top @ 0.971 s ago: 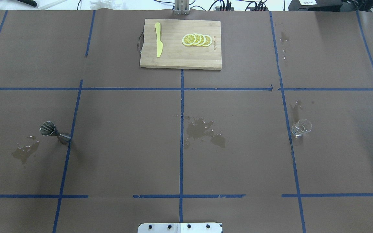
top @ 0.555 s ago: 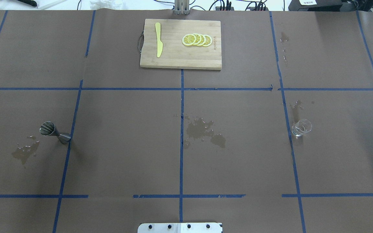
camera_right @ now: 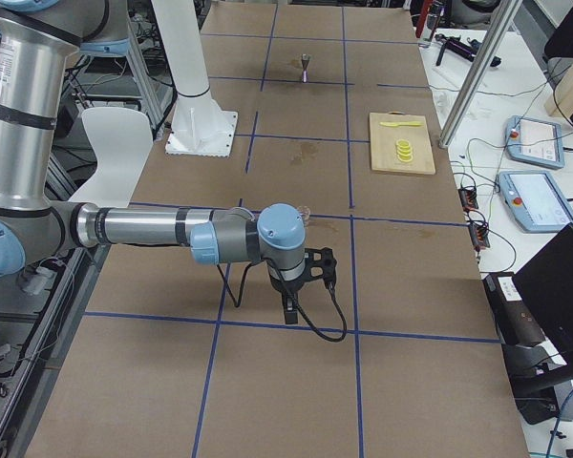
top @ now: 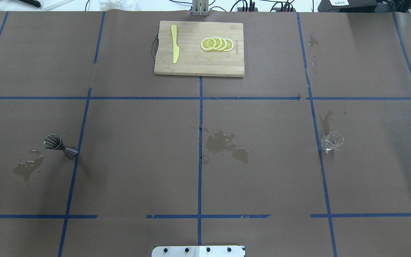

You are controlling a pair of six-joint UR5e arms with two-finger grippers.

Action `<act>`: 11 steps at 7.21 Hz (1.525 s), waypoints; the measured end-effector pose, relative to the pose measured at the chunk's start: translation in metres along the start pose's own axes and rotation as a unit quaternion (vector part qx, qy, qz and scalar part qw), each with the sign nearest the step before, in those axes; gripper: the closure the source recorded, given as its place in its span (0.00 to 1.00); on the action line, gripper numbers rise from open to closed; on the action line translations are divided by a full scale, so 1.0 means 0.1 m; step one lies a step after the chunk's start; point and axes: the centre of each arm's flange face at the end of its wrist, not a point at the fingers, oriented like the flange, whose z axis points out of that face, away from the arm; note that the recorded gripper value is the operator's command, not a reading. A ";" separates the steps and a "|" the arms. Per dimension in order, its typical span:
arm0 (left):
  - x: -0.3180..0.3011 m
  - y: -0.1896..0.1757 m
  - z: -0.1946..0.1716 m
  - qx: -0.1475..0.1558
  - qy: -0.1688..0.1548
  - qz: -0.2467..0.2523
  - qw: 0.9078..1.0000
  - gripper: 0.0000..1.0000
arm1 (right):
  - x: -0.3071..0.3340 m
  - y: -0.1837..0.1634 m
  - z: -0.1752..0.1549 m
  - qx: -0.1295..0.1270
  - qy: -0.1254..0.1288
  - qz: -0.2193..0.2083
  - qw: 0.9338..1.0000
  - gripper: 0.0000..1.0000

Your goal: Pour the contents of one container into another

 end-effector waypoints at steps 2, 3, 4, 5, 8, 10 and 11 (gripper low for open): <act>-0.02 -0.05 0.01 0.042 -0.011 0.041 0.998 0.00 | -0.10 -0.19 -0.10 0.028 -0.003 -0.024 0.999 0.00; 0.00 -0.10 -0.02 0.068 -0.018 0.067 0.995 0.00 | -0.13 -0.25 -0.13 0.033 -0.005 -0.029 0.999 0.00; 0.04 -0.15 -0.07 0.096 -0.025 0.094 0.991 0.00 | -0.14 -0.28 -0.14 0.035 -0.008 -0.031 0.999 0.00; 0.08 -0.21 -0.13 0.119 -0.029 0.112 0.986 0.00 | -0.15 -0.28 -0.14 0.036 -0.014 -0.031 0.999 0.00; 0.26 -0.29 -0.24 0.161 0.004 0.136 0.977 0.00 | -0.19 -0.29 -0.16 0.038 -0.024 -0.033 0.998 0.00; 0.47 -0.23 -0.19 0.180 0.040 0.166 0.969 0.00 | -0.20 -0.30 -0.17 0.040 -0.025 -0.031 0.998 0.00; 0.68 -0.26 -0.08 0.179 0.072 0.169 0.966 0.00 | -0.21 -0.30 -0.18 0.041 -0.026 -0.027 0.998 0.00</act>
